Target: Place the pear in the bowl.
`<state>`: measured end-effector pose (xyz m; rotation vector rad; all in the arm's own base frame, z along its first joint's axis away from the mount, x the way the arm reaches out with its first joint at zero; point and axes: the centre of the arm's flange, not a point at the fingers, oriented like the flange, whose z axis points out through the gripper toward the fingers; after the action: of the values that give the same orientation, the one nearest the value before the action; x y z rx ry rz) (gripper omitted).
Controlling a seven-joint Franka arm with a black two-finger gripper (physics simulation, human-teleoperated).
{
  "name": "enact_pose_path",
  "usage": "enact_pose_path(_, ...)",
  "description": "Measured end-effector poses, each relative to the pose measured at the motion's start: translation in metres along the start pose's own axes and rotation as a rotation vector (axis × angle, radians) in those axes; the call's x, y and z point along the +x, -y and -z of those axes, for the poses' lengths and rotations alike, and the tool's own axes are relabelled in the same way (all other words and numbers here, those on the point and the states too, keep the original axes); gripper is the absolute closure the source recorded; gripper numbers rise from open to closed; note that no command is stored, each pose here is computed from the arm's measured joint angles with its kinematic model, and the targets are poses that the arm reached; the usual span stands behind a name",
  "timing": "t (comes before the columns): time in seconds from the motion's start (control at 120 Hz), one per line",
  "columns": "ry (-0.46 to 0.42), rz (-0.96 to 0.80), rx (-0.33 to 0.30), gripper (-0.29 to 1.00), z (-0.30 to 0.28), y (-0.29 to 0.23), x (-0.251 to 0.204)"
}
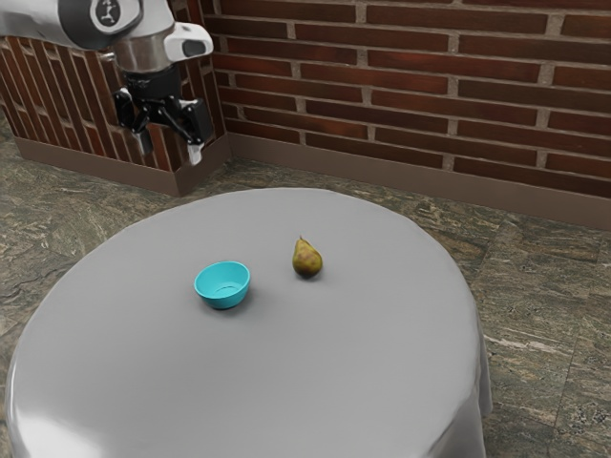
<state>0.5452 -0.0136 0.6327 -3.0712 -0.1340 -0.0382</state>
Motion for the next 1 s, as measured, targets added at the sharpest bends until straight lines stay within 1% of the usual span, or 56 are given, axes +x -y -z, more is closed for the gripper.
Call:
enact_pose_path(0.083,-0.019,-0.015,-0.004,0.0,0.001,-0.005,0.002)
enact_pose_path(0.133,-0.01,-0.023,-0.005,0.0,-0.008,-0.008,0.003)
enact_pose_path(0.233,0.024,-0.037,-0.005,0.0,-0.037,-0.014,0.007)
enact_pose_path(0.367,0.044,-0.033,-0.009,0.0,-0.081,-0.024,0.03)
enact_pose_path(0.625,0.072,0.003,-0.065,0.0,-0.163,-0.054,0.067)
enact_pose_path(0.733,0.073,0.025,-0.083,0.0,-0.193,-0.06,0.079)
enact_pose_path(0.908,0.085,0.053,-0.093,0.0,-0.244,-0.068,0.096)
enact_pose_path(1.0,0.076,0.066,-0.102,0.0,-0.26,-0.071,0.102)
